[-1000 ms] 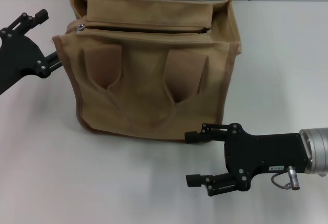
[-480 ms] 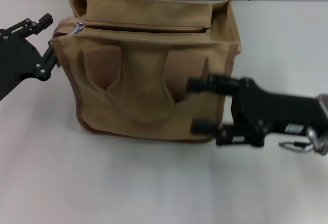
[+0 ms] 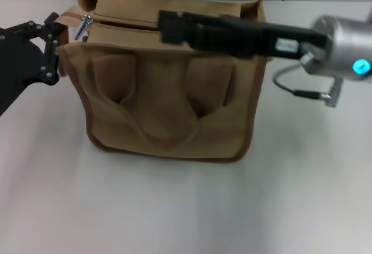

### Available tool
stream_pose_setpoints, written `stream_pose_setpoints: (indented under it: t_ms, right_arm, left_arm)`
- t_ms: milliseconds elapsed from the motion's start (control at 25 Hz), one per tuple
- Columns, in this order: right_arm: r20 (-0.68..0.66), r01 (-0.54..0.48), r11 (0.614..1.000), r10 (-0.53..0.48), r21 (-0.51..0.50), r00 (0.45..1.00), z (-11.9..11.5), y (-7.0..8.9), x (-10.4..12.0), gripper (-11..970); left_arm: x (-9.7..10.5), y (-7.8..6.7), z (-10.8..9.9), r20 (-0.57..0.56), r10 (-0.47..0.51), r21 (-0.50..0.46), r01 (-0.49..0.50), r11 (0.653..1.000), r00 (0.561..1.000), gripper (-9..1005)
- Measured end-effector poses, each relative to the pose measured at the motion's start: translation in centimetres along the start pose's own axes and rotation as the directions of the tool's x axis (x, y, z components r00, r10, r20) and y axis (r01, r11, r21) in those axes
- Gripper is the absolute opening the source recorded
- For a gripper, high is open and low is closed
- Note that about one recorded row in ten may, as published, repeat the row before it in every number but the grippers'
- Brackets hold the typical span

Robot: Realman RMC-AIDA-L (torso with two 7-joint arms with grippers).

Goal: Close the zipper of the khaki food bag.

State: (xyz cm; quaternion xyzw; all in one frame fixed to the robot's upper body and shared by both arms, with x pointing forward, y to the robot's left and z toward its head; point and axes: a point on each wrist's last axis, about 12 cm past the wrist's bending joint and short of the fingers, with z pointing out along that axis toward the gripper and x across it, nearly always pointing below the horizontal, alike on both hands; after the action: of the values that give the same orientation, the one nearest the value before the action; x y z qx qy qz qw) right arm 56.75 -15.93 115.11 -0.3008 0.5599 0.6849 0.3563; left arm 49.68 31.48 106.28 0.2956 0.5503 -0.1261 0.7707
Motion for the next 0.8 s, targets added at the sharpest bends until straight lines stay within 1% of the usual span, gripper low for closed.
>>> stream_pose_setpoints:
  t_ms: [40, 200, 240, 280, 320, 400, 440, 480, 640, 800]
  right_arm:
    - [-0.010, -0.029, 0.999, 0.029, 0.012, 1.000, 0.6, -0.3, -0.5, 822]
    - [-0.026, -0.124, 0.989, 0.127, 0.076, 0.992, 2.2, -1.5, -1.8, 805]
    - [-0.035, -0.166, 0.980, 0.171, 0.112, 0.985, 3.0, -2.1, -2.2, 801]
    - [-0.035, -0.166, 0.980, 0.171, 0.112, 0.985, 3.0, -2.1, -2.2, 797]
    - [-0.044, -0.185, 0.974, 0.192, 0.131, 0.980, 3.4, -2.3, -2.4, 793]
    - [-0.069, -0.217, 0.962, 0.230, 0.165, 0.971, 4.2, -2.8, -2.5, 784]
    - [-0.091, -0.237, 0.951, 0.258, 0.198, 0.962, 5.1, -3.2, -2.7, 780]
    - [-0.091, -0.237, 0.951, 0.258, 0.198, 0.962, 5.1, -3.2, -2.7, 776]
    - [-0.118, -0.255, 0.934, 0.291, 0.251, 0.949, 6.4, -3.8, -3.1, 759]
    - [-0.136, -0.251, 0.932, 0.293, 0.261, 0.946, 7.0, -3.9, -3.3, 742]
  left_arm:
    - [-0.2, -0.1, 0.0, 0.021, 0.001, -0.011, -0.001, 1.000, 1.000, 86]
    - [-0.3, -0.3, 0.0, 0.041, 0.010, -0.015, -0.009, 1.000, 0.999, 28]
    - [-0.4, -0.4, 0.0, 0.048, 0.009, -0.015, -0.008, 1.000, 0.999, 14]
    - [-0.4, -0.4, 0.0, 0.048, 0.009, -0.015, -0.008, 1.000, 0.999, 14]
    - [-0.4, -0.4, 0.0, 0.052, 0.009, -0.016, -0.008, 1.000, 0.999, 15]
    - [-0.5, -0.5, 0.0, 0.061, 0.005, -0.016, -0.004, 1.000, 0.998, 15]
    - [-0.5, -0.5, 0.1, 0.066, 0.003, -0.015, -0.002, 1.000, 0.998, 16]
    - [-0.6, -0.6, 0.2, 0.072, 0.001, -0.014, 0.000, 1.000, 0.997, 16]
    - [-0.7, -0.5, 0.7, 0.088, -0.002, -0.006, 0.002, 1.000, 0.996, 17]
    - [-0.8, -0.5, 0.9, 0.098, -0.005, -0.001, 0.005, 1.000, 0.995, 19]
